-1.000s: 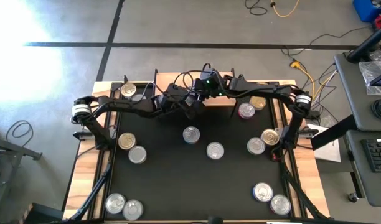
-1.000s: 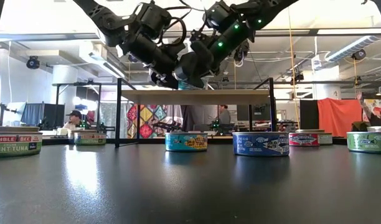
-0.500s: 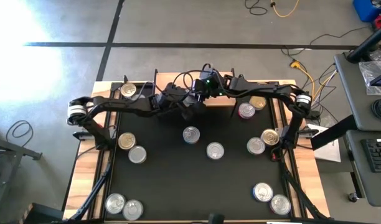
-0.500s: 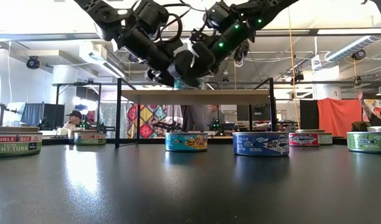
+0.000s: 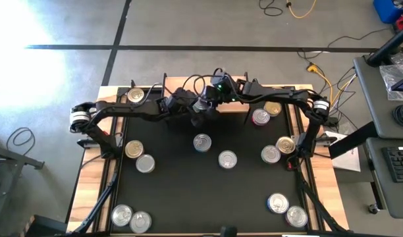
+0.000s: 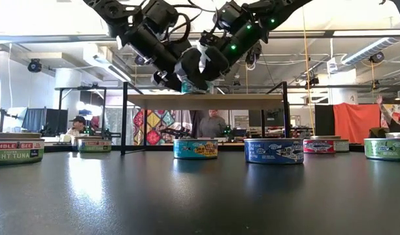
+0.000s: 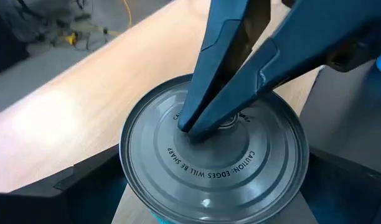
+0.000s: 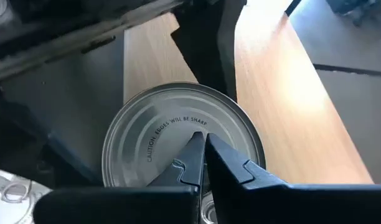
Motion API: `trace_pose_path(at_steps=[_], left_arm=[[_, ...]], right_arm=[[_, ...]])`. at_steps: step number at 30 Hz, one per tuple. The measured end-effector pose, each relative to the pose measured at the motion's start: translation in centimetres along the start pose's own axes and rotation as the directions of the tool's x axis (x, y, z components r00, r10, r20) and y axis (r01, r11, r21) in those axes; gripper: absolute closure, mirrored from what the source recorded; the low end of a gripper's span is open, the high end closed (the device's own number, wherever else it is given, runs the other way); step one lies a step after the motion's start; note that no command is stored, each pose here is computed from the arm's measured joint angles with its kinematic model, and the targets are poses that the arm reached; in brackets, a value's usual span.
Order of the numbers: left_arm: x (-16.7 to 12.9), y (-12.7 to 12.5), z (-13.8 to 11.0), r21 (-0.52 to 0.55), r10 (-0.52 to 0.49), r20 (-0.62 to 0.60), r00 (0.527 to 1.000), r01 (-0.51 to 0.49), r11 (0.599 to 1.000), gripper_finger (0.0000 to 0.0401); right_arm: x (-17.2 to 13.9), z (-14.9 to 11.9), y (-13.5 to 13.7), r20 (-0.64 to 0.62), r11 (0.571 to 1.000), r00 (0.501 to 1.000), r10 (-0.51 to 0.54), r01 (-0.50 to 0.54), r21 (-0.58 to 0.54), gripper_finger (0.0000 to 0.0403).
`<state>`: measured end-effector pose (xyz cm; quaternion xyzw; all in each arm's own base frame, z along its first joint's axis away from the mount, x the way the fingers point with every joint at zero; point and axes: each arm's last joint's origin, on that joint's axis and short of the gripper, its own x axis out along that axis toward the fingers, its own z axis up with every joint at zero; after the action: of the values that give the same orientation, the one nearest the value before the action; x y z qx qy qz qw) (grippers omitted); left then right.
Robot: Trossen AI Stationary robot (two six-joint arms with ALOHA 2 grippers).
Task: Stack canned seafood by type on shelf
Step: Put the top light blue tuna can on the shelf
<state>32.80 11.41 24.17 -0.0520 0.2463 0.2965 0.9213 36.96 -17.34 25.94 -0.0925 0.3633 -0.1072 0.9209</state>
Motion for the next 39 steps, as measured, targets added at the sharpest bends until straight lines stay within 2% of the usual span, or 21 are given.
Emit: trace_pose_path(at_steps=[8,16,21,24,28,34,39], left_arm=[[-0.9,0.2,1.7,0.068,0.037,-0.142,0.989,-0.027,0.997,0.0001],[-1.5,0.0,2.5,0.101,0.030,-0.146,0.989,-0.015,0.995,0.0001],[-3.5,-1.7,2.2,0.127,-0.017,-0.047,0.999,0.023,0.992,0.0001],[-5.3,-2.9,1.6,0.156,-0.075,0.052,0.996,0.066,0.986,0.0001],[-7.3,-4.1,0.0,0.210,-0.156,0.167,0.974,0.119,0.970,0.0001],[-9.0,-5.4,-2.9,0.270,-0.250,0.265,0.931,0.177,0.946,0.0001],[-9.8,-6.0,-4.4,0.288,-0.288,0.248,0.925,0.214,0.934,0.0001]], right_arm=[[-0.1,-1.0,-1.4,-0.077,0.992,0.992,-0.099,0.093,-0.081,0.0390],[-0.5,-1.5,-2.8,-0.074,0.992,0.992,-0.107,0.102,-0.068,0.0390],[-3.0,-0.7,-2.6,-0.054,0.988,0.992,-0.115,0.109,-0.108,0.0390],[-5.1,0.2,-2.5,0.010,0.991,0.994,-0.109,0.109,-0.072,0.0390],[-6.0,0.7,-2.3,0.088,0.999,0.996,-0.031,0.032,-0.015,0.0390],[-3.8,-1.2,-1.6,-0.020,0.999,1.000,0.023,-0.022,0.037,0.0390],[-4.7,-2.0,-1.3,-0.129,0.998,0.990,0.050,-0.043,0.056,0.0390]])
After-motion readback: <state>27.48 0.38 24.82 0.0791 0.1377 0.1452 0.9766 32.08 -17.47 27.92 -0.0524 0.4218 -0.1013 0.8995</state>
